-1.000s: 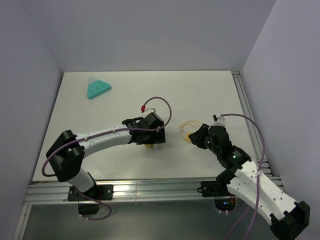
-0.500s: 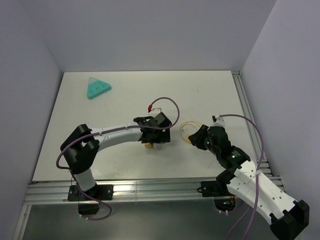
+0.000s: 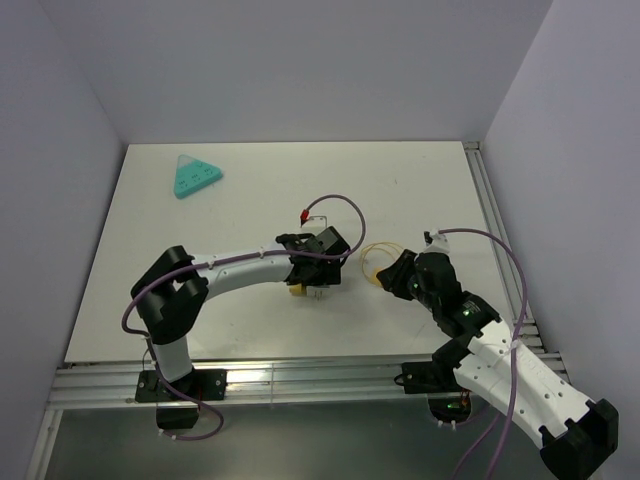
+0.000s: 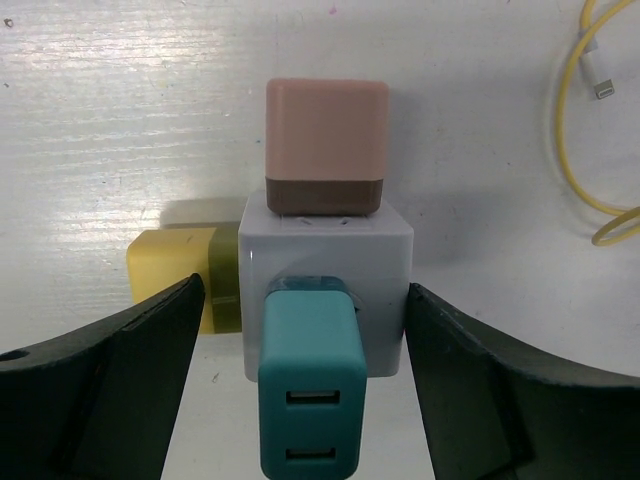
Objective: Insert the plug
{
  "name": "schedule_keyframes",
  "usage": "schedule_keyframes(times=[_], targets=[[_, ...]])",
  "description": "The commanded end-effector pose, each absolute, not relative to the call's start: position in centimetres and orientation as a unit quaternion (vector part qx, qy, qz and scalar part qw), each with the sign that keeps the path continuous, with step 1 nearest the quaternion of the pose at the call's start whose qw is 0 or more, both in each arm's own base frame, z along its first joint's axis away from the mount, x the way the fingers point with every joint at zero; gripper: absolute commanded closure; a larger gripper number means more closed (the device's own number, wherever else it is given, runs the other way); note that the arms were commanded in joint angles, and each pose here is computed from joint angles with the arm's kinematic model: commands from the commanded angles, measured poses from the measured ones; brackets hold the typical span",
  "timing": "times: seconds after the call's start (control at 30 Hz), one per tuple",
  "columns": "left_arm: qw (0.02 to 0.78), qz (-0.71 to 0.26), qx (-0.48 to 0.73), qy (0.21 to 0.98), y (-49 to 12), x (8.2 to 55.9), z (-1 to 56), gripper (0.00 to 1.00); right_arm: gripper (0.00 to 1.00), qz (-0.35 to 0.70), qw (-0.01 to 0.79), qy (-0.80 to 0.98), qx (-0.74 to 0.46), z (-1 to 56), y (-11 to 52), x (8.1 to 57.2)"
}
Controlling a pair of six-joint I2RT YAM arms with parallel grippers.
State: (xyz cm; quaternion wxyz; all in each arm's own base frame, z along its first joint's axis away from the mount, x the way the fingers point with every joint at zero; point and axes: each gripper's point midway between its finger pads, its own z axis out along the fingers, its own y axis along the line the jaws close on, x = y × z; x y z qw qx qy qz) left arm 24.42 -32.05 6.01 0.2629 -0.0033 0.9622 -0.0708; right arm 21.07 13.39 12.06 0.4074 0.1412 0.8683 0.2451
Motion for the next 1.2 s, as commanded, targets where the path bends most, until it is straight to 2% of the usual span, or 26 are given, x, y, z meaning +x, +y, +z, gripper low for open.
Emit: schedule_keyframes(times=[0.0, 0.17, 0.33, 0.37, 0.4, 0.63, 0.73, 0.77, 0.83, 0.87, 0.93, 0.97, 1.17], targets=[[0.277, -0.077, -0.005, 0.958, -33.1, 24.9, 6.9, 0.17, 1.00, 0.247, 0.423, 0.861, 0.139, 12.3, 13.3, 21.7], [0.278, -0.083, -0.002, 0.957, -33.3, 24.7, 7.0, 0.24, 1.00, 0.248, 0.422, 0.861, 0.139, 12.3, 13.3, 21.6], [0.288, -0.076, 0.001, 0.955, -33.3, 24.6, 7.3, 0.26, 1.00, 0.250, 0.422, 0.860, 0.138, 12.3, 13.4, 21.6], [0.287, -0.077, 0.004, 0.955, -33.3, 24.6, 7.3, 0.33, 1.00, 0.249, 0.422, 0.861, 0.137, 12.2, 13.4, 21.6], [0.285, -0.078, 0.004, 0.955, -33.4, 24.5, 7.3, 0.35, 1.00, 0.249, 0.422, 0.861, 0.137, 12.2, 13.4, 21.6], [0.288, -0.084, 0.005, 0.954, -33.7, 24.3, 7.4, 0.37, 1.00, 0.250, 0.420, 0.862, 0.135, 12.1, 13.5, 21.5], [0.288, -0.087, 0.007, 0.954, -33.5, 24.2, 7.2, 0.46, 1.00, 0.250, 0.422, 0.861, 0.136, 12.2, 13.4, 21.5], [0.288, -0.091, 0.009, 0.953, -33.5, 24.1, 7.3, 0.57, 1.00, 0.251, 0.421, 0.861, 0.135, 12.2, 13.4, 21.5], [0.286, -0.096, 0.013, 0.953, -33.5, 23.8, 7.0, 0.69, 1.00, 0.253, 0.421, 0.861, 0.133, 12.2, 13.5, 21.4], [0.288, -0.102, 0.013, 0.952, -33.4, 23.8, 7.2, 0.78, 1.00, 0.254, 0.420, 0.861, 0.133, 12.2, 13.5, 21.4], [0.290, -0.111, 0.019, 0.950, -33.5, 23.6, 7.1, 0.88, 1.00, 0.254, 0.418, 0.862, 0.131, 12.1, 13.6, 21.3], [0.293, -0.114, 0.019, 0.949, -33.4, 23.7, 7.4, 1.00, 1.00, 0.255, 0.419, 0.862, 0.131, 12.1, 13.6, 21.4], [0.306, -0.134, 0.030, 0.942, -33.3, 23.6, 8.5, 1.00, 1.00, 0.260, 0.421, 0.859, 0.128, 12.5, 13.7, 21.2]])
